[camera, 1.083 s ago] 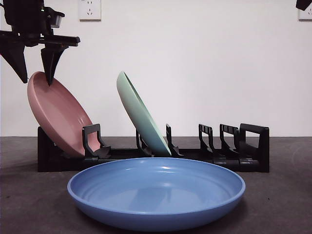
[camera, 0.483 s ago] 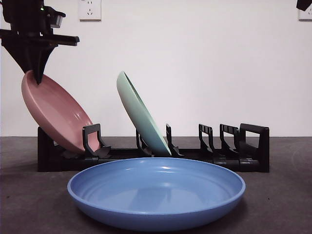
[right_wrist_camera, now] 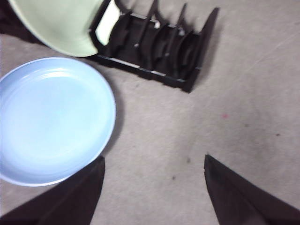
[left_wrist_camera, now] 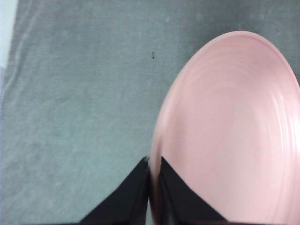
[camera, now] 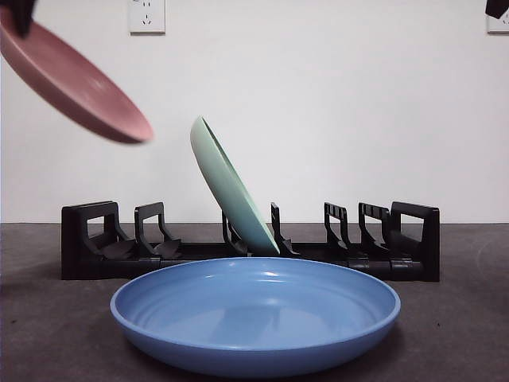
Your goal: Place the plate
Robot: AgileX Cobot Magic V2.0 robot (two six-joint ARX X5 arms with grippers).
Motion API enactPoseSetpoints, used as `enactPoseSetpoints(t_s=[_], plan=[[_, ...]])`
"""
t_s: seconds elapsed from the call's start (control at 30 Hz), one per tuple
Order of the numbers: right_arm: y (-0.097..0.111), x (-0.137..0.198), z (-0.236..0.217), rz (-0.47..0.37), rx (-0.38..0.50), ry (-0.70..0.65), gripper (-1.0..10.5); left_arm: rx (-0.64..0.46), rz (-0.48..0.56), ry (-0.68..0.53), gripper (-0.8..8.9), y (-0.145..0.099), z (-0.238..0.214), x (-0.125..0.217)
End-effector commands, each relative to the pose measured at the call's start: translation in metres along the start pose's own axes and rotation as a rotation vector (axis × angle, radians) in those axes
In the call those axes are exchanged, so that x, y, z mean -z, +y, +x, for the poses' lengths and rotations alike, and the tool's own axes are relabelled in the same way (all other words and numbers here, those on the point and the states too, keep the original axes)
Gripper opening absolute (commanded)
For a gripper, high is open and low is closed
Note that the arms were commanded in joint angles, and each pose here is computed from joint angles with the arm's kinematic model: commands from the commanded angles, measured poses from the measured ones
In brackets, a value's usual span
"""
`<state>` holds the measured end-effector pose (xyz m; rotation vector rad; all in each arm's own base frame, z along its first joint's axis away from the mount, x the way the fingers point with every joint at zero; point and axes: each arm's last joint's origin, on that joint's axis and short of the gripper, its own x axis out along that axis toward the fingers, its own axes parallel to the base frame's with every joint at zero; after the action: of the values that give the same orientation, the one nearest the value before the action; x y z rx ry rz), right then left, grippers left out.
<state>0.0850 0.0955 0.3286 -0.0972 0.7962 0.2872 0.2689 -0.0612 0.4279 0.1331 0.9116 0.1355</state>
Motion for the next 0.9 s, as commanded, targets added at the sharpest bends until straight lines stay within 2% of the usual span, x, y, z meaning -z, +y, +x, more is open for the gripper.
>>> enactPoseSetpoints(t_s=[0.03,0.2,0.37,0.53,0.67,0.9], plan=[[0.001,-0.002,-0.003,0.003,0.002,-0.007,3.3,0.005,0.000,-0.034,0.15,0.008,-0.026,0.007],[0.000,-0.001,-0.003,-0.007,0.009,0.005,3.3,0.006,-0.023,-0.039,0.15,0.023,-0.054,0.035],[0.000,-0.001,-0.003,-0.007,0.009,0.006,3.3,0.029,-0.080,-0.042,0.15,0.029,-0.057,0.079],[0.000,-0.001,-0.003,-0.007,0.009,0.005,3.3,0.126,-0.151,-0.022,0.15,0.028,-0.042,0.128],[0.000,-0.001,-0.003,-0.006,0.009,0.005,3.3,0.190,-0.204,0.042,0.15,0.025,-0.022,0.160],[0.000,-0.001,-0.003,-0.007,0.009,0.006,3.3,0.422,-0.290,0.164,0.14,0.005,0.021,0.194]])
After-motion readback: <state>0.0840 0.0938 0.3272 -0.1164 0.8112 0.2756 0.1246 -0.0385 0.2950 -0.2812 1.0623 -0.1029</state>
